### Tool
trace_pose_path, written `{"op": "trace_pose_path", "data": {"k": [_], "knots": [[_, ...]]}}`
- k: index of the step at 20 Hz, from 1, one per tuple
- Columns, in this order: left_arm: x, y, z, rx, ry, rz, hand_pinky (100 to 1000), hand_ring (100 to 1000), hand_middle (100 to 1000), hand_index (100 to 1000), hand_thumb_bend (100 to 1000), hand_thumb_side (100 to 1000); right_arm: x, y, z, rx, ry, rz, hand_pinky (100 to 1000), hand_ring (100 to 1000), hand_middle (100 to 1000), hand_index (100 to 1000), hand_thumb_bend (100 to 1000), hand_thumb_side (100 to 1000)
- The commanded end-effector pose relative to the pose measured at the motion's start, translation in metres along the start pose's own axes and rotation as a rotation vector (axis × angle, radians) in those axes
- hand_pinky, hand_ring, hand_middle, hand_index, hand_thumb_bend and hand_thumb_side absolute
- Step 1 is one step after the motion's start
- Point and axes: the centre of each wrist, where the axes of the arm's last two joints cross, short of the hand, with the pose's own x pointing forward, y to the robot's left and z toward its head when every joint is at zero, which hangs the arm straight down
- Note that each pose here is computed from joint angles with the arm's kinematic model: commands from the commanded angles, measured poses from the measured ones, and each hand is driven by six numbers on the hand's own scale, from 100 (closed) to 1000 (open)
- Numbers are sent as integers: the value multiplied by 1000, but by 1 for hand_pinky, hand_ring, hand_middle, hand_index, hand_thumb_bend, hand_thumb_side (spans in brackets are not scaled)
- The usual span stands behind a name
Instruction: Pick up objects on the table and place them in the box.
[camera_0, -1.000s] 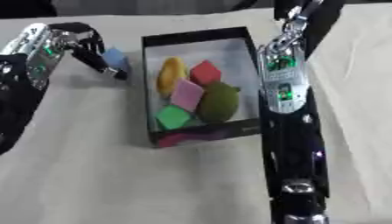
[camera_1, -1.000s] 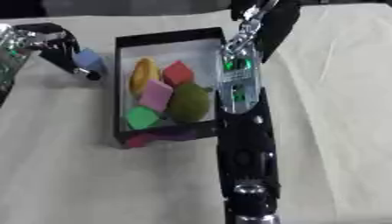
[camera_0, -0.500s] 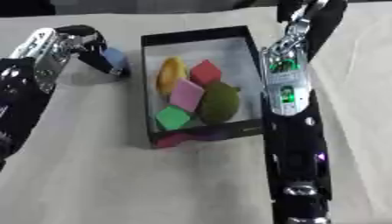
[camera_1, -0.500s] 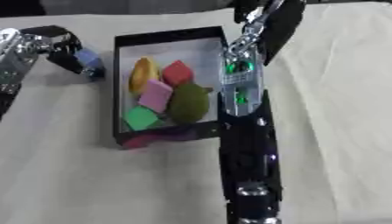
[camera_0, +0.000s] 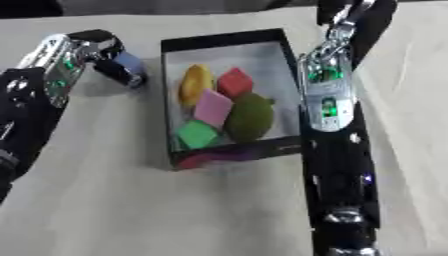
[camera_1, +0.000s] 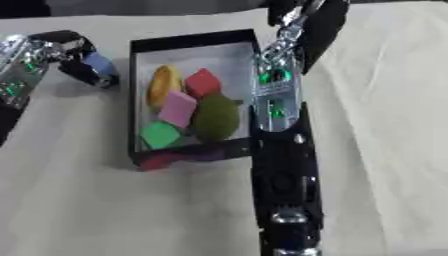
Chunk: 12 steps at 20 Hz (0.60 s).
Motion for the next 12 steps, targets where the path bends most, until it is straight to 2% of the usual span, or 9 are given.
{"op": "trace_pose_path", "data": {"k": [1,5,6,12], "knots": [[0,18,8,28,-6,-4,728,674,566,697,234,328,6,-1,-3,-18,-10,-11,833,730,743,819,100,736],[1,21,13,27,-26,33,723,671,564,696,156,283,4,-2,-4,-22,-6,-7,833,730,743,819,100,735],[1,23,15,30,-33,47,720,669,563,696,124,248,4,-3,-4,-22,-6,-6,833,730,743,819,100,734],[1,37,28,62,-56,82,719,665,555,689,100,185,1,-5,-2,-26,-6,-3,833,730,743,819,100,729]]}}
